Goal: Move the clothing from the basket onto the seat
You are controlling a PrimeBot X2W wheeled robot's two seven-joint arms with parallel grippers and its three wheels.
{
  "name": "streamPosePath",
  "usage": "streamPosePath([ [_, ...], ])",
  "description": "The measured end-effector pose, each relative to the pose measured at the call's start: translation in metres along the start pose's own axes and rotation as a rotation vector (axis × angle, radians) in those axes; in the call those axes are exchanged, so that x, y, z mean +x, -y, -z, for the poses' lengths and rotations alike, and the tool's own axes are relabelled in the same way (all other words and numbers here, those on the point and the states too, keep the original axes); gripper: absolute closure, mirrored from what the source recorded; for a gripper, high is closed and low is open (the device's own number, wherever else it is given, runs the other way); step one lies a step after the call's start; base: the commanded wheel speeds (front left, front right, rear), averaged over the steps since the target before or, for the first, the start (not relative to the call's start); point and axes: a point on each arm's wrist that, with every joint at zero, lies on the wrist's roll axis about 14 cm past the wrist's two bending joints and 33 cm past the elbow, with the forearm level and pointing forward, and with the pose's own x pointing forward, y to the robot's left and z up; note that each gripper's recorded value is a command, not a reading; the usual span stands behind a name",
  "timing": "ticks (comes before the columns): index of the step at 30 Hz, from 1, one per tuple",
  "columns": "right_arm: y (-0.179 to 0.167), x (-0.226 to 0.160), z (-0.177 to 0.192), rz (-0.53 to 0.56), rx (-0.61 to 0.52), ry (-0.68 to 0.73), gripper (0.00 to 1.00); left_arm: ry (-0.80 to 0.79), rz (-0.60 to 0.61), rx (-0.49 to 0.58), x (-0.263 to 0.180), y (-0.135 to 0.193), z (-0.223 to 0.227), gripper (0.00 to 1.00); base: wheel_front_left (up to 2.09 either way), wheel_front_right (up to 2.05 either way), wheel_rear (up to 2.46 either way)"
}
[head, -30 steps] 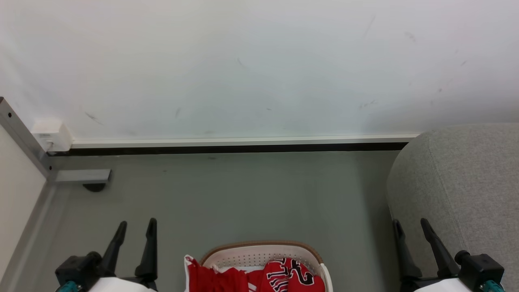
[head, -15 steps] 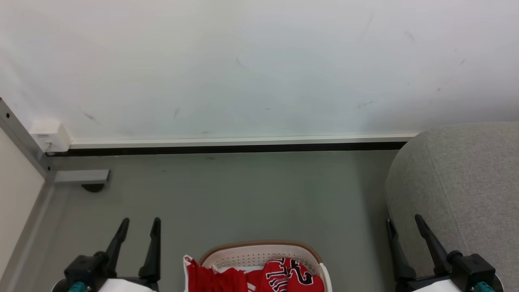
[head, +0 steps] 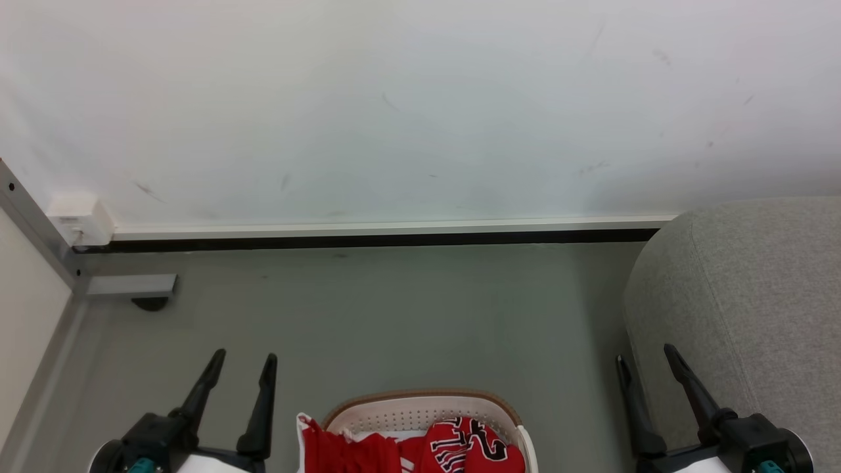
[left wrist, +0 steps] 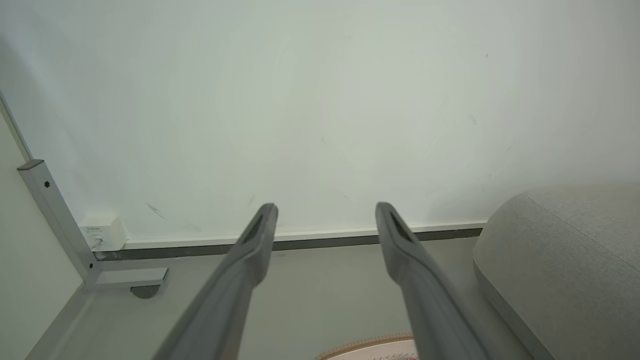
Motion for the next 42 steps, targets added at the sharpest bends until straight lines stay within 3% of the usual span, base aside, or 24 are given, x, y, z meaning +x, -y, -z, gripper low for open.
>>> streamPosePath([
  [16, 0.001, 0.002, 0.003, -0.003, -0.021, -0.005, 0.0, 0.0, 0.006, 0.013, 0.003, -0.002, 0.001, 0.0, 0.0, 0.0, 0.0],
  [25, 0.017, -0.002, 0.0, 0.049, -0.005, 0.003, 0.0, -0.019, 0.052, -0.009, 0.013, 0.011, 0.01, 0.0, 0.0, 0.0, 0.0],
  [32, 0.039, -0.006, 0.002, 0.122, 0.022, 0.001, 0.0, -0.109, 0.176, 0.015, 0.029, 0.036, 0.041, 0.0, 0.0, 0.0, 0.0],
  [42, 0.071, -0.006, 0.012, 0.218, 0.044, -0.021, 0.0, -0.387, 0.475, 0.098, 0.032, 0.084, 0.139, 0.0, 0.0, 0.0, 0.0],
])
